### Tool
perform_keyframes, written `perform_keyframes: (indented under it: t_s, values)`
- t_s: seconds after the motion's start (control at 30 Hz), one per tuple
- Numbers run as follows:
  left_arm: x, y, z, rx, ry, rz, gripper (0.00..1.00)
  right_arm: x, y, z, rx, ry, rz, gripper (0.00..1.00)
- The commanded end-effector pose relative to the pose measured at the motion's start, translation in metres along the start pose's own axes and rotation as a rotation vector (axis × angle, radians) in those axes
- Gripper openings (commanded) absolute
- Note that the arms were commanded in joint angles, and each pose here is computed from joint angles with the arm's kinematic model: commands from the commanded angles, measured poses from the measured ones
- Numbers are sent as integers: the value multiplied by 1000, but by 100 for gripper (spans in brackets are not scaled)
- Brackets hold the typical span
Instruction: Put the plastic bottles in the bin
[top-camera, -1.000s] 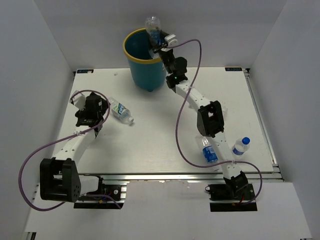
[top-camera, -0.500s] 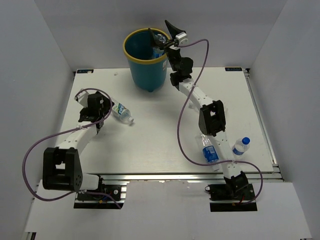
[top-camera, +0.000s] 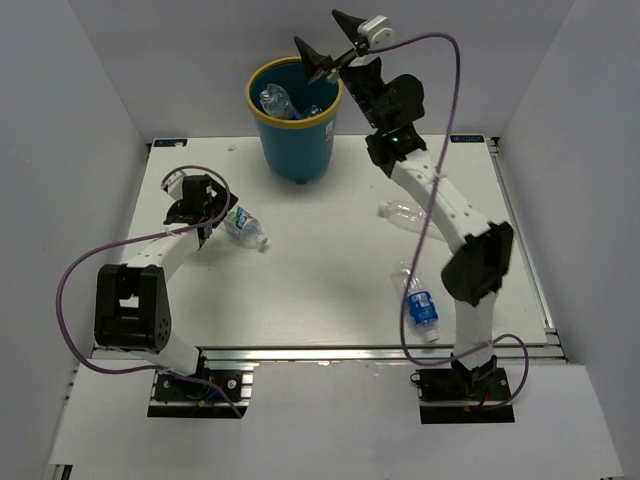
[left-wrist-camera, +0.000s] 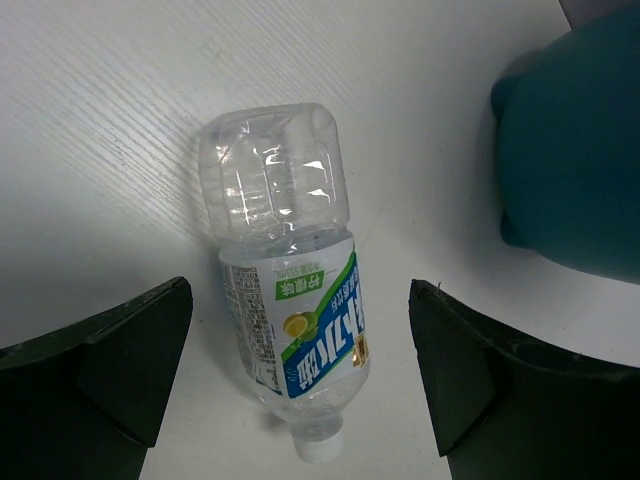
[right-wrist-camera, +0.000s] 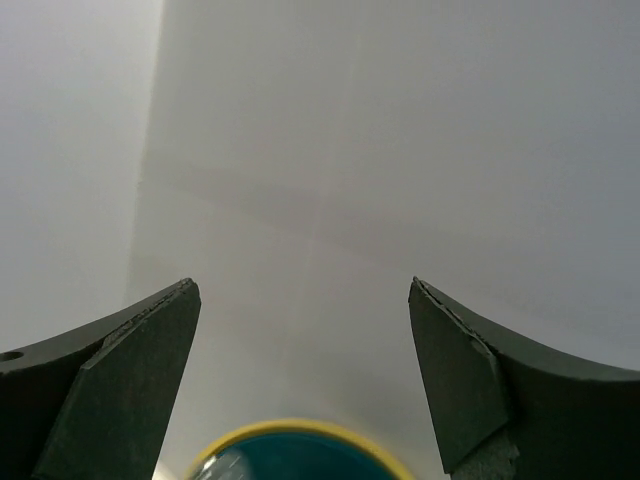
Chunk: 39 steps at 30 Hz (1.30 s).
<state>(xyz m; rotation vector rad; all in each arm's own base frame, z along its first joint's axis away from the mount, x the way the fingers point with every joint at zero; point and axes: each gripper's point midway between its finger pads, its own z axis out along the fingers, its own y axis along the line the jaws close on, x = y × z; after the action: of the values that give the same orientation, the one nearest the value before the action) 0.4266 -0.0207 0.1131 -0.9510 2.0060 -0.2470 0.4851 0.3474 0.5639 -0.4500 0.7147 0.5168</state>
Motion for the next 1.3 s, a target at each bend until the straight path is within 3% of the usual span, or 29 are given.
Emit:
perform_keyframes:
  t_s: [0.0, 0.03, 0.07, 0.1, 0.13, 0.17, 0.23, 0.3, 0.4, 0.53, 0.67, 0.8, 0.93, 1.1, 1.13, 1.27]
  values:
    - [-4, -11, 1, 18, 22, -31, 98, -13, 22, -29, -31, 219, 9, 89]
    - [-3, -11, 3, 17, 28, -31, 98, -31, 21, -47, -15, 287, 61, 89]
    - [1, -13, 5, 26, 45, -33, 98, 11, 33, -82, -19, 428, 114, 89]
    - [5, -14, 12, 26, 58, -31, 98, 20, 40, -106, -21, 494, 149, 89]
    - [5, -18, 15, 36, 59, -32, 98, -6, 40, -126, -14, 494, 170, 89]
    - [6, -18, 19, 33, 69, -25, 98, 45, 56, -181, 2, 649, 233, 89]
    - [10, -14, 31, -23, 100, -10, 98, 36, 62, -225, 21, 672, 270, 89]
    - [15, -6, 43, -83, 123, 16, 98, 71, 74, -287, 75, 785, 337, 89]
    - [13, -6, 51, -101, 118, 26, 98, 89, 78, -345, 170, 917, 391, 89]
    - [24, -4, 62, -104, 148, 41, 96, 87, 79, -377, 218, 955, 413, 89]
    - [34, -7, 74, -93, 190, 52, 76, 74, 73, -391, 246, 881, 394, 89]
    - [30, -17, 74, -67, 199, 53, 45, 61, 54, -400, 341, 829, 342, 89]
    - [4, -42, 61, -8, 156, 66, 30, 62, 36, -411, 438, 841, 279, 89]
    - [-63, -131, 2, 274, 6, 70, 28, 70, 37, -418, 439, 883, 266, 89]
    - [-90, -161, -25, 384, -83, 53, 30, 73, 38, -421, 443, 888, 271, 89]
    - [-128, -228, -77, 595, -205, 31, 35, 97, 52, -436, 401, 942, 295, 89]
